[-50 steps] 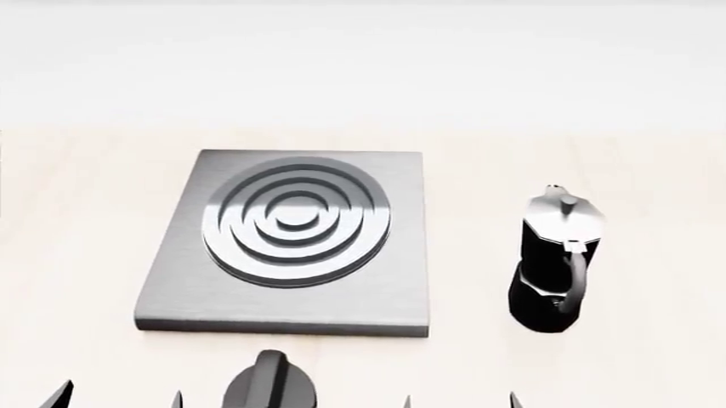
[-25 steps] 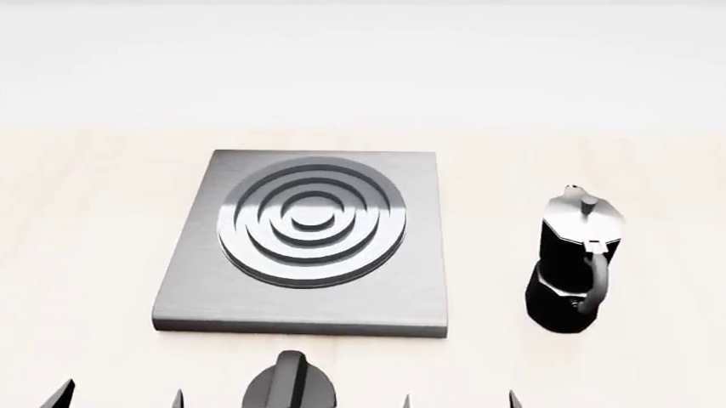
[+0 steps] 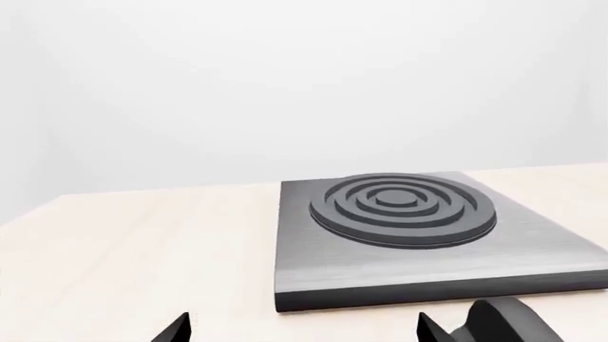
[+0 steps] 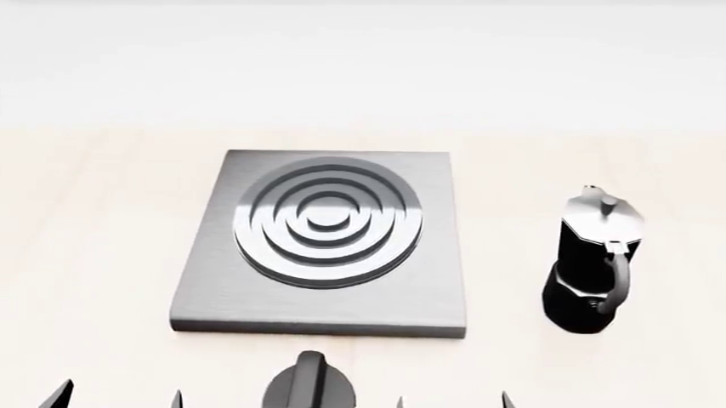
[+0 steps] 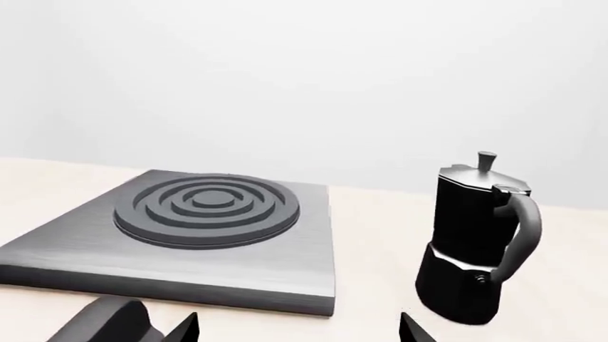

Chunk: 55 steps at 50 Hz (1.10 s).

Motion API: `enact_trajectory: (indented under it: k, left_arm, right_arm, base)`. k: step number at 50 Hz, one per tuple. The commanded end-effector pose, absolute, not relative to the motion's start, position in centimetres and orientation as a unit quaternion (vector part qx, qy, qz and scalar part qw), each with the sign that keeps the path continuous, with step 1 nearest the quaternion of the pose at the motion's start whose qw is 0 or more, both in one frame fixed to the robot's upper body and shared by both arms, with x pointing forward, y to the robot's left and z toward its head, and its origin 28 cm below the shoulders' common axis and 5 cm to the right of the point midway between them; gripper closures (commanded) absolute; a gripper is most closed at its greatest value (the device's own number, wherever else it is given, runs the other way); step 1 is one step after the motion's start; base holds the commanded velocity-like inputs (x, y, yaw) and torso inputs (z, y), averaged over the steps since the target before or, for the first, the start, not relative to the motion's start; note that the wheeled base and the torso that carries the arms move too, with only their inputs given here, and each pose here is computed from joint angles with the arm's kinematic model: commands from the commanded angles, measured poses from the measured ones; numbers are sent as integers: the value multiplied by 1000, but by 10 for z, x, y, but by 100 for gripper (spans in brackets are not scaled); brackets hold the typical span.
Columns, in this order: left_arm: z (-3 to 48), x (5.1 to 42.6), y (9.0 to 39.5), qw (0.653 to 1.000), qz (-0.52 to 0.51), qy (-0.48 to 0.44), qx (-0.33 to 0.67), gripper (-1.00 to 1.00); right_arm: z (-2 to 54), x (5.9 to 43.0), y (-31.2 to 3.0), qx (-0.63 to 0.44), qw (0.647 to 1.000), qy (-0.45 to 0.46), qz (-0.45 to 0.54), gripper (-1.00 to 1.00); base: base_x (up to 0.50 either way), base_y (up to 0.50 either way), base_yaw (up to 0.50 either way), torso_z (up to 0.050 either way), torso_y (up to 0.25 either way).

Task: Put the moka pot on the stove.

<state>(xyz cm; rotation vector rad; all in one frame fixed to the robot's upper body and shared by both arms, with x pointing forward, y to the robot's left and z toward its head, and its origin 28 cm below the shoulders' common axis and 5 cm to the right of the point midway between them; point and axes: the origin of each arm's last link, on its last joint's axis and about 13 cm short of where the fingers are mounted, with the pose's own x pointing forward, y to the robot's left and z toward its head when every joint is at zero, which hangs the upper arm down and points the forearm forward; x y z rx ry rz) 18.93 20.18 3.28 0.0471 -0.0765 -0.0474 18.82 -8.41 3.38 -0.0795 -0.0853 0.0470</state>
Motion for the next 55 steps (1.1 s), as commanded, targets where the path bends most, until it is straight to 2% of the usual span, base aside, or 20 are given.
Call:
enact_trajectory:
  k: [1,55]
  left_arm:
    - [33,193,203,999,-23,-44,12,-100]
    - [30,194,203,999,-23,-40,12,-100]
  right_arm:
    - [34,190,-84,-37,998,-46,25,-100]
    - [32,191,-85,-36,998,-41,22,-100]
  base:
    - [0,59,0,0,0]
    - [0,58,0,0,0]
